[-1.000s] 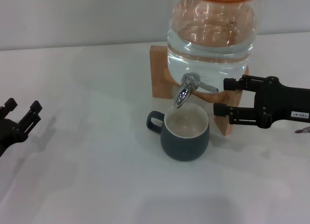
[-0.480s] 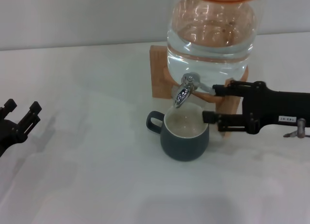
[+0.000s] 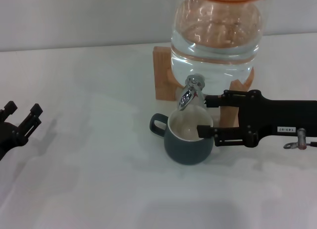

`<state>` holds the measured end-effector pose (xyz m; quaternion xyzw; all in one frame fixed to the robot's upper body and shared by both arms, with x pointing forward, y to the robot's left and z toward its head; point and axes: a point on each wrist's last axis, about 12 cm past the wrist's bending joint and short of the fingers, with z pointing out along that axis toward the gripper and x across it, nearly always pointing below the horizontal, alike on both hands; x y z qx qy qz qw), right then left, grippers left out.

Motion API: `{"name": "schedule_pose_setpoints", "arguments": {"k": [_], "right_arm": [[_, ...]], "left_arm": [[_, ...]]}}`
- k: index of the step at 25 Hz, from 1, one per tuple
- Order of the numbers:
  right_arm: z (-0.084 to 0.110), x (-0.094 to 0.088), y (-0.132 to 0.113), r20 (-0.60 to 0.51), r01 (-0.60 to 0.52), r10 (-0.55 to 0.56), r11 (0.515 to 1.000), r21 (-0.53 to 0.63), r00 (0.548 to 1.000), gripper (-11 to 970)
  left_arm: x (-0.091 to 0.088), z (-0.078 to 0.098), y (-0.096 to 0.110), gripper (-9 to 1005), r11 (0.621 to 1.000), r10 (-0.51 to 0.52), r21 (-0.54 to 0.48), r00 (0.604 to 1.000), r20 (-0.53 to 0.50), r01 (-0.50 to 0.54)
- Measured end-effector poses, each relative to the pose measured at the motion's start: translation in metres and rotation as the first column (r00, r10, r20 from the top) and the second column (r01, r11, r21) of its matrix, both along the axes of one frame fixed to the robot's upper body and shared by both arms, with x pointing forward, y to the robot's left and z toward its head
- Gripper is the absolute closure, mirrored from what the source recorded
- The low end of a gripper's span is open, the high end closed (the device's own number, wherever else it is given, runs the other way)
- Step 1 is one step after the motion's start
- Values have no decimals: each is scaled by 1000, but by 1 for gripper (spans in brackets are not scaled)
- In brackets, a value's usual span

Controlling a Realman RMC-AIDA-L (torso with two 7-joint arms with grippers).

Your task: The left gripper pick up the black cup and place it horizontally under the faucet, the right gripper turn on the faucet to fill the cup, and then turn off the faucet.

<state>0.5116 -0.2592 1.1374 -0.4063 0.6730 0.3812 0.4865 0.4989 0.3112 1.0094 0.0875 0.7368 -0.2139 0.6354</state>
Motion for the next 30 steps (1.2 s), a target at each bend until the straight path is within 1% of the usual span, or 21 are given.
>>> {"name": "schedule_pose_setpoints", "arguments": {"k": [5,9,13,21,27,30], "right_arm": [[1,-3,0,-1,-14,14,1000,2,1000,179],[-1,-11,0,-18,-43,43,999,18,999,180],[-2,-17,6,-35,-79,80,996,32,996,180],[-5,-19,34,-47,-155,158,986,52,986,180],[-5,-16,61,-26,-175,176,984,37,984,179],[-3,-15,71,-10,-174,175,984,26,985,179]], "left_arm": [[0,0,0,276,1000,0,0,1000,0,0],[0,0,0,276,1000,-1,-1,1000,2,1],[0,0,0,275,1000,0,1,1000,0,0],[2,1,-1,275,1000,-3,7,1000,4,3],[0,0,0,275,1000,0,7,1000,1,0],[0,-1,0,275,1000,1,6,1000,0,-1]]}}
